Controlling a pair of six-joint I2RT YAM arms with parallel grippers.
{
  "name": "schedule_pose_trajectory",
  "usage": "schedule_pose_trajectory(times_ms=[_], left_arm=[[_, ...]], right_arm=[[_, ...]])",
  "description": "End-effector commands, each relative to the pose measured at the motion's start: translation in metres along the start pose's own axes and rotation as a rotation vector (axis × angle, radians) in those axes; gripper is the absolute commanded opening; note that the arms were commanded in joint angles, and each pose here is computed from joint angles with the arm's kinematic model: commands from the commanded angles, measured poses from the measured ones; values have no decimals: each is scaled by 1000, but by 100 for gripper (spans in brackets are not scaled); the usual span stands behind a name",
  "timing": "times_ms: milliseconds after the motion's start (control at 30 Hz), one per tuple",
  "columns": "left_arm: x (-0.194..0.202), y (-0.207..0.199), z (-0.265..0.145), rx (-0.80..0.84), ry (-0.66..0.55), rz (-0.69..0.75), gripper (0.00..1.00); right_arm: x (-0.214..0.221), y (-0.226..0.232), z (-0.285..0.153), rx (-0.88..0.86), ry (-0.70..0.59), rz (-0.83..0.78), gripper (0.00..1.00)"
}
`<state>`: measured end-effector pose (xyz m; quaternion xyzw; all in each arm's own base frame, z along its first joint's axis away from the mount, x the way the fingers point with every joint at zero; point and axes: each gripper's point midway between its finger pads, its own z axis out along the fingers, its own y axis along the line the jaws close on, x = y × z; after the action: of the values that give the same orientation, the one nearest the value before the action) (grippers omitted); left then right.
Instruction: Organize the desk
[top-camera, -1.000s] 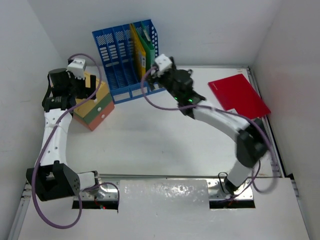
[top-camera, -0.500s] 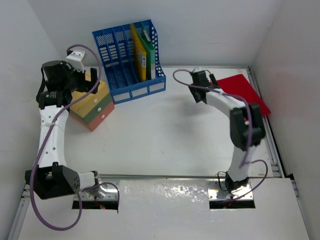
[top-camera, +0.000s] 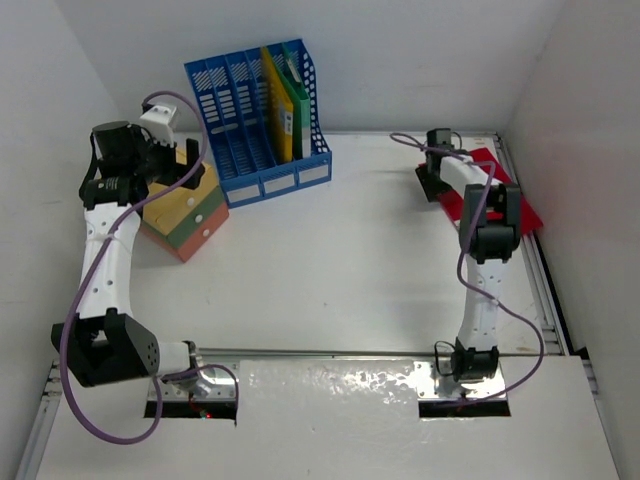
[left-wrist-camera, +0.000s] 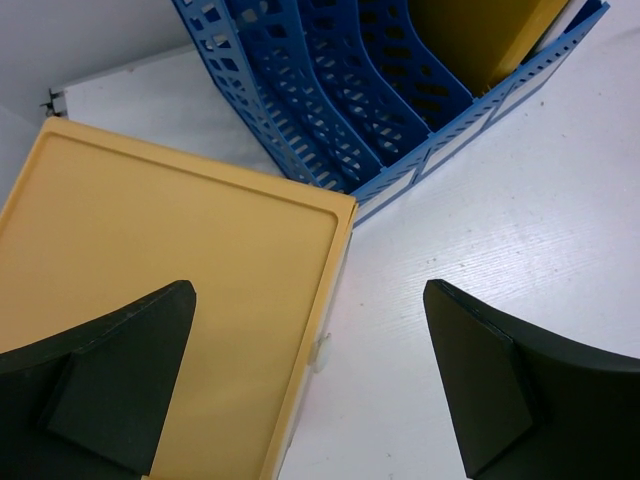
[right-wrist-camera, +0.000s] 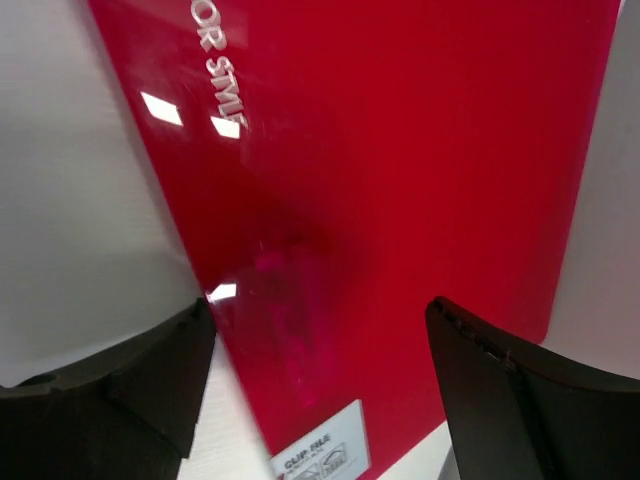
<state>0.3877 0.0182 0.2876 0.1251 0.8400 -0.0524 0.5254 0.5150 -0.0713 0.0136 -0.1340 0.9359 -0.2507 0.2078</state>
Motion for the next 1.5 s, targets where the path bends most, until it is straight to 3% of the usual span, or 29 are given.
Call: schedule_pose_trajectory(times_ms=[0,200,400,467,700,800,867,900,1033,1333,1400,1433,1467], left_arm=[[-13,-2,2,32,-59,7,97],[-11,-2,5,35,-56,-2,96],[-15,-7,5,62,-72,-23,96],[-18,-12,5,72,-76,-26,95],[-12,-74,-1,223,22,89,90],[-15,-89,-4,276,20,96,90],[-17,-90,-3,278,19,95,90],[-19,-99,-4,296,18,106,90],[-22,-116,-4,326,19,142,90],[-13,-178,24,397,72,238,90],[-6,-194,39,425,81,223,90],[4,-220,43,468,102,240,90],[20,-229,62,432,161,276,87]], right_arm=[[-1,28,6,-198,-15,9,83],[17,35,27,-443,-35,255,83],[55,73,41,-622,155,356,70],[49,84,34,-686,181,395,69],[37,103,11,-782,225,296,73],[68,127,15,-825,352,265,72],[74,137,11,-852,355,293,69],[61,134,2,-826,304,259,71],[57,134,-12,-767,319,112,76],[72,172,-53,-837,367,-17,70],[73,178,-61,-837,346,-34,70],[80,176,-72,-838,350,-42,70],[81,175,-77,-835,338,-51,69]])
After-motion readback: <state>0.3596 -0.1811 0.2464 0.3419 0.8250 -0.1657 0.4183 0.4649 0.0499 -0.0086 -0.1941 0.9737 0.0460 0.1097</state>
